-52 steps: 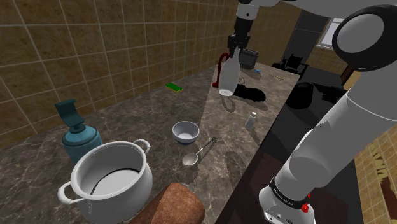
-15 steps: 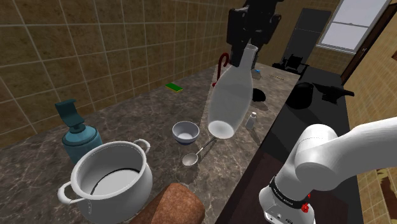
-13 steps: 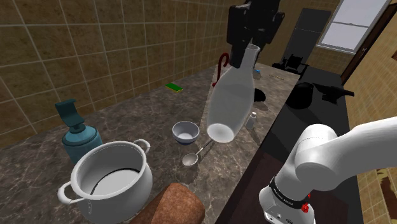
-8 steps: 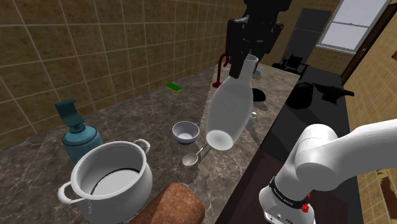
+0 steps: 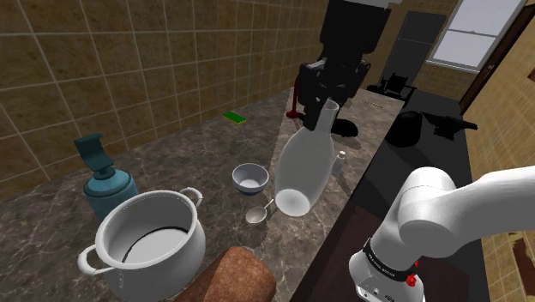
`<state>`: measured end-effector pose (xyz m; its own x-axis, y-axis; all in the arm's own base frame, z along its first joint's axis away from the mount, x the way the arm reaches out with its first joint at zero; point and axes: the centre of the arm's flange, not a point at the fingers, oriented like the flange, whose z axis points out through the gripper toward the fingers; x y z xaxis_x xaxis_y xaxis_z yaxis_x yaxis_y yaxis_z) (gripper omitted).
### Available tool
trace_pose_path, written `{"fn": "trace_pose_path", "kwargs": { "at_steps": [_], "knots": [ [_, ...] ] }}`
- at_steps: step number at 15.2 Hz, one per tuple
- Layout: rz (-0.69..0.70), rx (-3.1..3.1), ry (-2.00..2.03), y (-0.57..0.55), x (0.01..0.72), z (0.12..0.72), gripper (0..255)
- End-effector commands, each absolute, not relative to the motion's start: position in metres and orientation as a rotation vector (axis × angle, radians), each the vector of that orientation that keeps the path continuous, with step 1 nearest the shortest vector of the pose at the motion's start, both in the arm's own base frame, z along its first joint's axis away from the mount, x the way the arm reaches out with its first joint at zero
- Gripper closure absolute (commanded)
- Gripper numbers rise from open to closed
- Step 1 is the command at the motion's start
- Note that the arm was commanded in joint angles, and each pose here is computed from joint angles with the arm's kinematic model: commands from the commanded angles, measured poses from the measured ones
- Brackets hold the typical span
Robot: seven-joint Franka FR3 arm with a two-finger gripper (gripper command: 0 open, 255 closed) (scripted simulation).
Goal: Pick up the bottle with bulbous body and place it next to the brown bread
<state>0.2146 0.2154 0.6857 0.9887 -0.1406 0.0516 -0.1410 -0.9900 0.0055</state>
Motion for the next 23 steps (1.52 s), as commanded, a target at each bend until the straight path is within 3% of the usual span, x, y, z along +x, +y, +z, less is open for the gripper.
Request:
{"fn": "trace_pose_path", "kwargs": {
  "at_steps": [1, 23],
  "knots": [
    [0.081, 3.124, -0.221, 0.214, 0.215, 0.676, 255],
    [0.081, 3.124, -0.221, 0.214, 0.215, 0.559, 255]
  ]
}}
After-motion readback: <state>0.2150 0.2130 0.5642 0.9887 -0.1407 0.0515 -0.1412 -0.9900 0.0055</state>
